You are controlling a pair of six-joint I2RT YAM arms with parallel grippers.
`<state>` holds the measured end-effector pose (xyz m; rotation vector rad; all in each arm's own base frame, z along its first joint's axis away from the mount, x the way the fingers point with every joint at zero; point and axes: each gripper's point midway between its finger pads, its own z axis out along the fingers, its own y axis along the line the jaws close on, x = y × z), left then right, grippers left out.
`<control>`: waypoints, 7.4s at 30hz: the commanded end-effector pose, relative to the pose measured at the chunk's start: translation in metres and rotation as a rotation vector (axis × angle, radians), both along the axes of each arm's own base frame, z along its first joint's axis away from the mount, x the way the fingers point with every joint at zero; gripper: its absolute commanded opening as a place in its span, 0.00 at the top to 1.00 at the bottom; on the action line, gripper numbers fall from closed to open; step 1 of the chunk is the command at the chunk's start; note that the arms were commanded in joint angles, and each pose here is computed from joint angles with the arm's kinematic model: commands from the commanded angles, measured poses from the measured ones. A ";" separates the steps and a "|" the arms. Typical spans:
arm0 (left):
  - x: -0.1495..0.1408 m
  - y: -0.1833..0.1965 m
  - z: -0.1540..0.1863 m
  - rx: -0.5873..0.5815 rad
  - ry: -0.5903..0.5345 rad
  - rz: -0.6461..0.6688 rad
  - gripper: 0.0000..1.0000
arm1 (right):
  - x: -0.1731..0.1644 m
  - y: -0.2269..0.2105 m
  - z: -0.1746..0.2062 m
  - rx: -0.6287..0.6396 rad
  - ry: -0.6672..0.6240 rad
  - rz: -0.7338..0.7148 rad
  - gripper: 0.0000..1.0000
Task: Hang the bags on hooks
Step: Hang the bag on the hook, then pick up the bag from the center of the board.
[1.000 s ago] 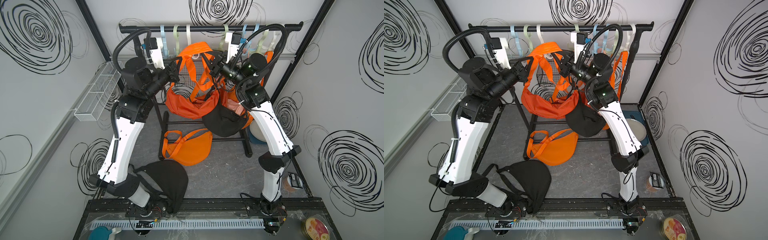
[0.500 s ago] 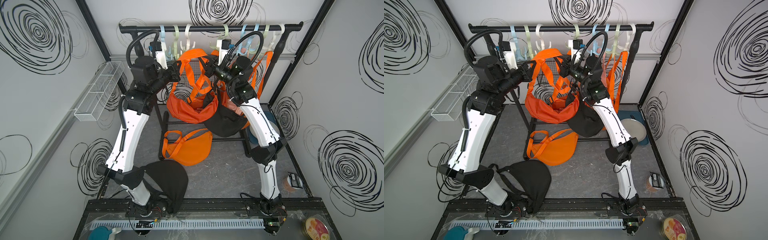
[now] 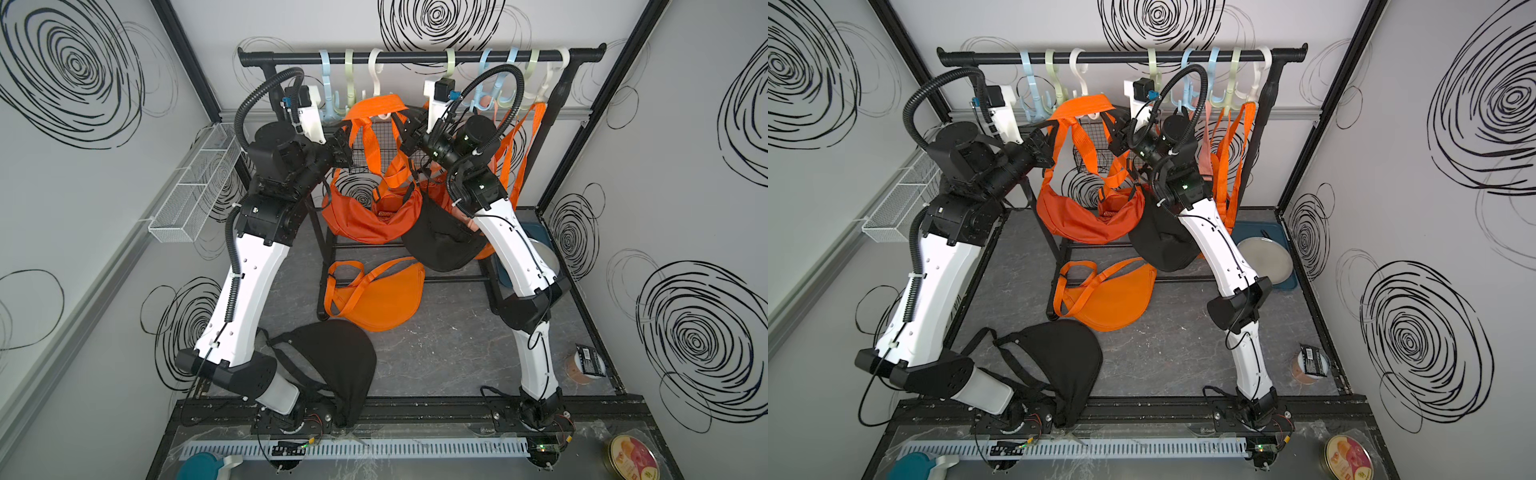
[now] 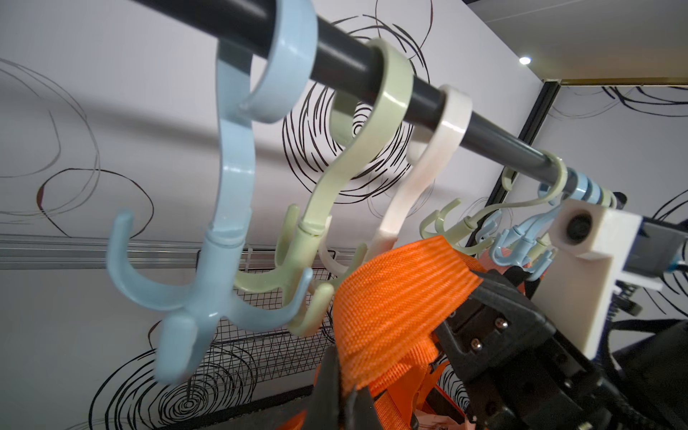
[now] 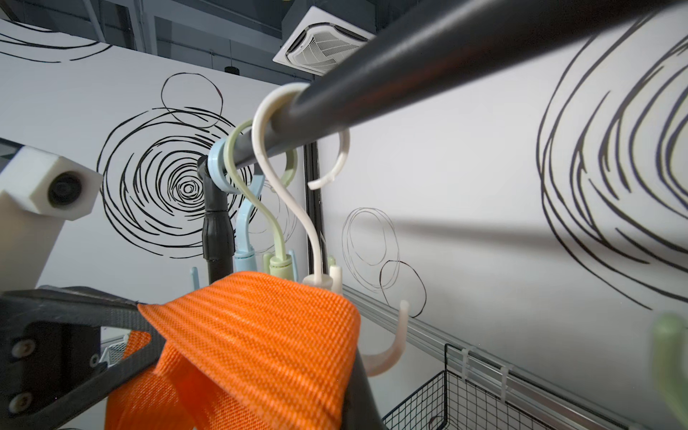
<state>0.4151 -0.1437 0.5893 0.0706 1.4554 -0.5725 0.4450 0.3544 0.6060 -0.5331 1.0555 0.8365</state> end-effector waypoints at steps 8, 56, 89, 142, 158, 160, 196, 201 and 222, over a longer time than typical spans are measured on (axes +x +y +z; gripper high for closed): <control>-0.008 0.055 0.059 -0.043 -0.167 0.271 1.00 | 0.029 -0.059 0.037 0.157 -0.145 -0.240 1.00; 0.007 0.067 0.040 -0.061 -0.157 0.307 1.00 | 0.002 -0.065 0.051 0.131 -0.086 -0.312 1.00; 0.060 0.068 0.021 0.164 -0.115 0.562 1.00 | 0.013 -0.095 0.057 0.196 -0.172 -0.728 1.00; 0.023 -0.047 -0.004 0.073 -0.107 0.215 0.34 | -0.001 -0.209 -0.001 0.192 0.096 -0.701 1.00; -0.037 -0.071 -0.063 0.157 -0.014 0.075 0.01 | -0.045 -0.215 -0.001 0.215 0.123 -0.641 0.46; -0.036 -0.068 -0.078 0.175 0.024 0.084 0.01 | -0.057 -0.219 0.001 0.222 0.122 -0.632 0.42; -0.141 0.107 -0.235 0.110 0.053 0.550 0.01 | -0.181 -0.057 -0.237 -0.393 0.455 -0.009 0.00; -0.154 0.126 -0.226 0.047 0.009 0.618 0.01 | -0.191 -0.002 -0.354 -0.628 0.559 0.130 0.06; -0.160 0.135 -0.227 0.087 -0.009 0.675 0.01 | -0.104 0.074 -0.512 -1.059 0.254 -0.317 0.07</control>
